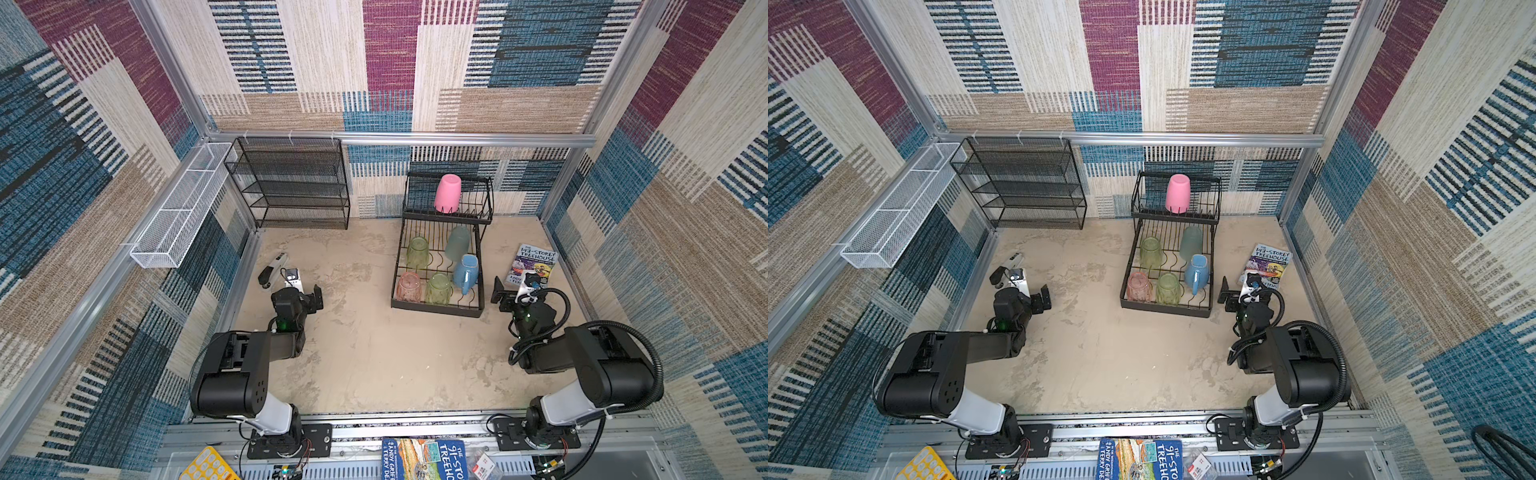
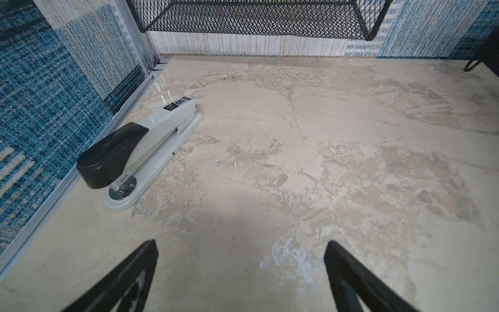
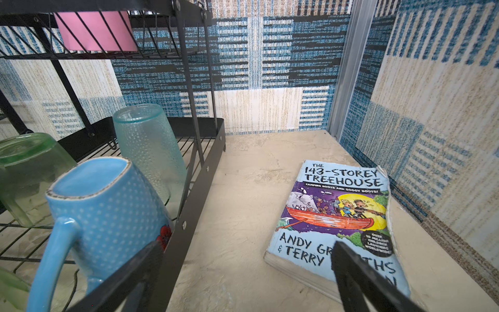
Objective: Load cups into a dish rack
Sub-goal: Reset both arms
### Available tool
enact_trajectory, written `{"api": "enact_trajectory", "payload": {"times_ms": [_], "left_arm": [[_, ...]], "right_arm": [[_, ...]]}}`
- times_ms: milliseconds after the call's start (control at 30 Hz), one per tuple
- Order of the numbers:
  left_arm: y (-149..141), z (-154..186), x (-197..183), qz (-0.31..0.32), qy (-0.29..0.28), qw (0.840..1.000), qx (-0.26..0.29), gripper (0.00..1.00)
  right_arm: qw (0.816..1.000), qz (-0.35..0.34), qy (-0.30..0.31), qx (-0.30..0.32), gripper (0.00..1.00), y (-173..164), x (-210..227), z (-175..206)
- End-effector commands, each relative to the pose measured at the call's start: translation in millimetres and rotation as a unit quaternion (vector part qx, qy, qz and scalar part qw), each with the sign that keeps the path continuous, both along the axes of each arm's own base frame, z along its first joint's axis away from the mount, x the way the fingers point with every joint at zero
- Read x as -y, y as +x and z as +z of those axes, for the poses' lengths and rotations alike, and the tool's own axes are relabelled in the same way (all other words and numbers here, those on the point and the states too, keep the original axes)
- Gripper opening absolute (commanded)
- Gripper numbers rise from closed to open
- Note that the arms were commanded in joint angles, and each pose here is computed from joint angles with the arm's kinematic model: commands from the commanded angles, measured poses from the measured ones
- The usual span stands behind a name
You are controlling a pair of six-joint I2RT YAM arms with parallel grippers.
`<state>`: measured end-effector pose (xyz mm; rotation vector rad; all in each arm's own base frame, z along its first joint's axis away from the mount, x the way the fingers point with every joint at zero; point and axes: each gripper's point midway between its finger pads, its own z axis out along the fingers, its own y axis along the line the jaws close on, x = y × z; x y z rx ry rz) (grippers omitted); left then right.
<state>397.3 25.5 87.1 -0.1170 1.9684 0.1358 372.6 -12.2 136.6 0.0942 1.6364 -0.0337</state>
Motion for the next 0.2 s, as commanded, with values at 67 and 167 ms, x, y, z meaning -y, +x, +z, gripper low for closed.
{"api": "enact_trajectory", "payload": {"times_ms": [67, 167], "left_arm": [[2.5, 7.9, 0.6, -0.003, 0.002, 1.000, 0.016, 0.99], [2.5, 8.1, 0.6, -0.003, 0.001, 1.000, 0.017, 0.99]], "right_arm": [[1.000, 0.006, -0.002, 0.012, 1.00, 2.0, -1.8, 6.8], [1.000, 0.005, -0.004, 0.016, 1.00, -0.7, -1.6, 7.9]]}}
